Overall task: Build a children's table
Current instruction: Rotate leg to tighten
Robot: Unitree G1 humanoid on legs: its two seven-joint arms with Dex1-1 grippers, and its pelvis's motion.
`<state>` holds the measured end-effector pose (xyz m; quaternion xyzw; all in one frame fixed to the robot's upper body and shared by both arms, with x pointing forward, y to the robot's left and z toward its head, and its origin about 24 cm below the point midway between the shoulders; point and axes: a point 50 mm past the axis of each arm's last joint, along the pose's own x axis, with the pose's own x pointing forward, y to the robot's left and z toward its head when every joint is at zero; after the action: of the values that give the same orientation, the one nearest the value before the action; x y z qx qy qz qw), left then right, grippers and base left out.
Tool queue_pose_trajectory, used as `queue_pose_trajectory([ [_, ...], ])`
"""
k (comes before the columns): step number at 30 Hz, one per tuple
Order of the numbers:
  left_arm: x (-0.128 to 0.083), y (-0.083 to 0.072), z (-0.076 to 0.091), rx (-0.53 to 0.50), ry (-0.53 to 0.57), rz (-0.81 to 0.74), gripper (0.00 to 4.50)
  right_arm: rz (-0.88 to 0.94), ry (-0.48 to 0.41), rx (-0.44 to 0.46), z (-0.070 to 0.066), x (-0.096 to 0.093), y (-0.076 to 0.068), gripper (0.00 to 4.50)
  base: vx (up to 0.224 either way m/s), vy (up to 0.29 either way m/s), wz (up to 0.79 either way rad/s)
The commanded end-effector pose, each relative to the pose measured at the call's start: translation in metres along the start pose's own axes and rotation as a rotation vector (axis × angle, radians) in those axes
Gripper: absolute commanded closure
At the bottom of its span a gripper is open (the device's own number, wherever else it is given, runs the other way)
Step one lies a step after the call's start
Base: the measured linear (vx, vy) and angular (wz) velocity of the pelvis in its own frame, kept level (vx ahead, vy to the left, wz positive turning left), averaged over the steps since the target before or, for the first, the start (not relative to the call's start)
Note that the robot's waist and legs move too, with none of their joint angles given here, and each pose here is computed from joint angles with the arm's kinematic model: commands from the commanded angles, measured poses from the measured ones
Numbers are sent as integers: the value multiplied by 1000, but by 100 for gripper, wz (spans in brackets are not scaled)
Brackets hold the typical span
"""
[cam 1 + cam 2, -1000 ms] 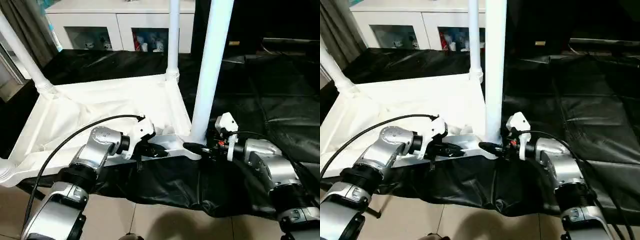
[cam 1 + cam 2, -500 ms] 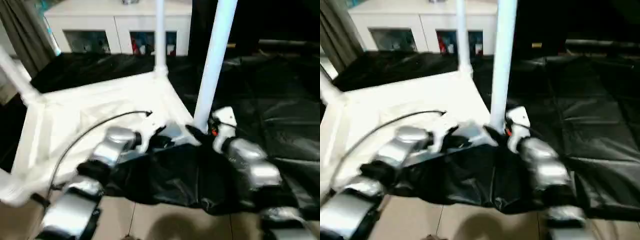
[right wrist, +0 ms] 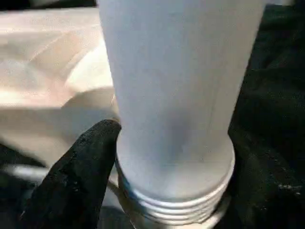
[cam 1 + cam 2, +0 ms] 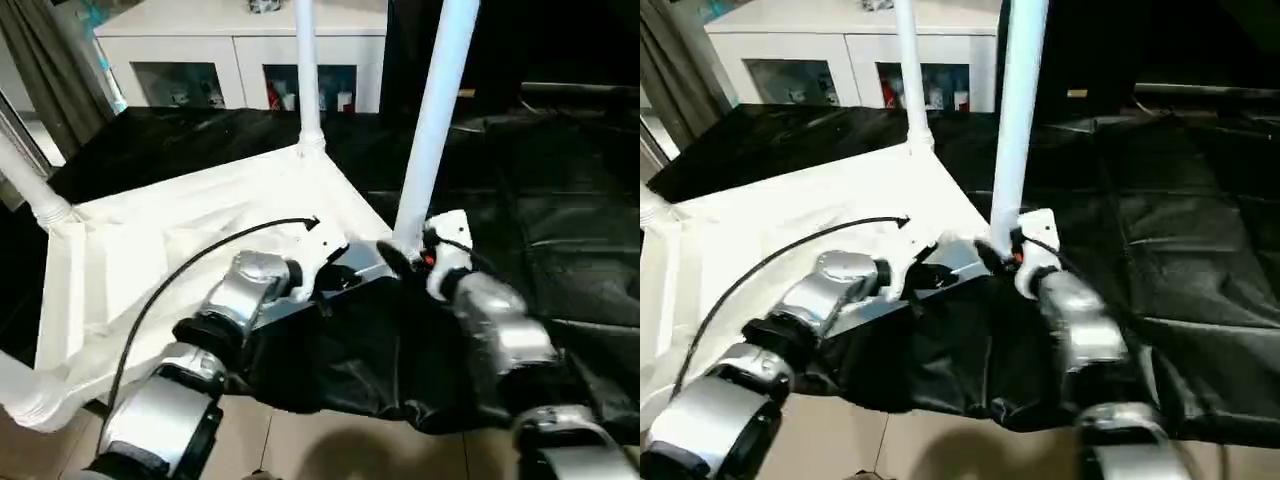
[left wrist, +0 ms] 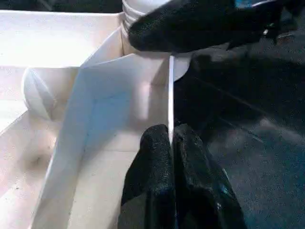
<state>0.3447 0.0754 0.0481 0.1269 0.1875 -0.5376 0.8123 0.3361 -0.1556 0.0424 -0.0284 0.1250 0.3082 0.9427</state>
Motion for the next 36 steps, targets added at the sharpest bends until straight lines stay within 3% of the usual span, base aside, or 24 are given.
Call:
queue_pose_trajectory([
  [1,0,-5,13,61,-82,-76,450,147,21,-13,-2,3,14,106,0,0,0],
  [7,-25,-3,-2,67,-48,-191,450,345,18,-69,10,-17,6,106,0,0,0],
  [11,-37,-1,-7,58,-31,-233,450,408,56,-82,9,-22,4,106,0,0,0],
  [12,-39,0,-8,56,-31,-230,450,422,62,-83,8,-23,4,132,0,0,0],
  [16,-43,2,-10,57,-26,-221,450,444,60,-82,7,-23,7,167,0,0,0],
  [22,-43,1,-10,52,-31,-209,450,450,67,-64,3,-22,10,177,0,0,0],
  [26,-35,6,-8,27,-33,-102,450,287,60,-19,-6,-14,10,178,0,0,0],
  [29,-20,11,2,1,-59,26,450,50,70,94,-19,0,10,178,0,0,0],
  [31,-14,11,6,-3,-63,53,450,-4,78,125,-23,4,12,178,0,0,0],
  [34,-3,9,13,-10,-76,87,450,-81,94,155,-29,11,19,178,0,0,0],
  [36,14,3,24,-19,-98,132,450,-157,90,189,-32,24,33,178,0,0,0],
])
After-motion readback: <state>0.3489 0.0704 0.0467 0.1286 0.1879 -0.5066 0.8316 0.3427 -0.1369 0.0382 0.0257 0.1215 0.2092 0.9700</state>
